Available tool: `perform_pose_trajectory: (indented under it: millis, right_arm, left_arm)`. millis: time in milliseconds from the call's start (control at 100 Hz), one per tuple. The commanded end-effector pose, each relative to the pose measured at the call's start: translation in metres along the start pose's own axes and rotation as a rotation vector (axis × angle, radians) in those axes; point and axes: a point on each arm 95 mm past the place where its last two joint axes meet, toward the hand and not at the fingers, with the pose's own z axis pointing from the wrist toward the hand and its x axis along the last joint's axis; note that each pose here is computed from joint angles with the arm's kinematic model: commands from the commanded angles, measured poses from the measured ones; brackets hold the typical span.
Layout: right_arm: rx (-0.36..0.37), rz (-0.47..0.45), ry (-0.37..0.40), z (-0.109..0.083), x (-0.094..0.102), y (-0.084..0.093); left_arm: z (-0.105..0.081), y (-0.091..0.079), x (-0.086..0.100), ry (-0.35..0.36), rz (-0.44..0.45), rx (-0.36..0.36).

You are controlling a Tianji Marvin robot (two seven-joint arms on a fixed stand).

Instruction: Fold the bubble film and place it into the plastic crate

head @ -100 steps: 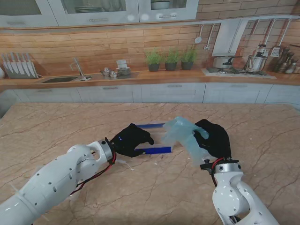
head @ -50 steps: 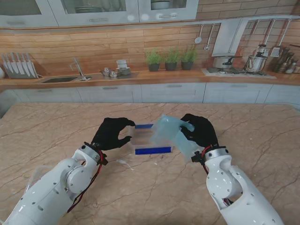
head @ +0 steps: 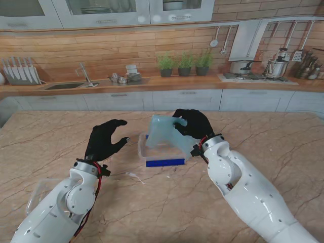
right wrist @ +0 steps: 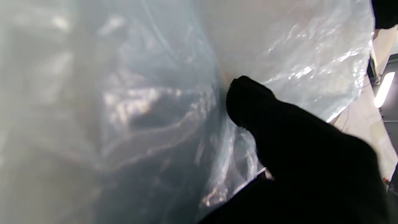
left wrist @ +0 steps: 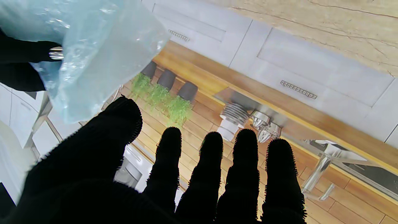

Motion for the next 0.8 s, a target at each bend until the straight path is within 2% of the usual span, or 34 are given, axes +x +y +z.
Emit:
perform_pose_trajectory:
  millis: [0,280,790]
  right_arm:
    - [-0.007,-0.007,0.029,0.010,0.008,0.001]
    - [0.053,-0.053,0.072,0.030,0.006,-0.017]
    - [0.200,-0.125,0.078,0.035,-0.009,-0.038]
  left_arm:
    - [-0.002,0.001,0.003,0.003,-0.001,0.003]
    - [-0.002,0.001,0.003,-0.002,-0.005,0.005]
    - [-0.001,0.005,0.007,0.014,-0.019,-0.019]
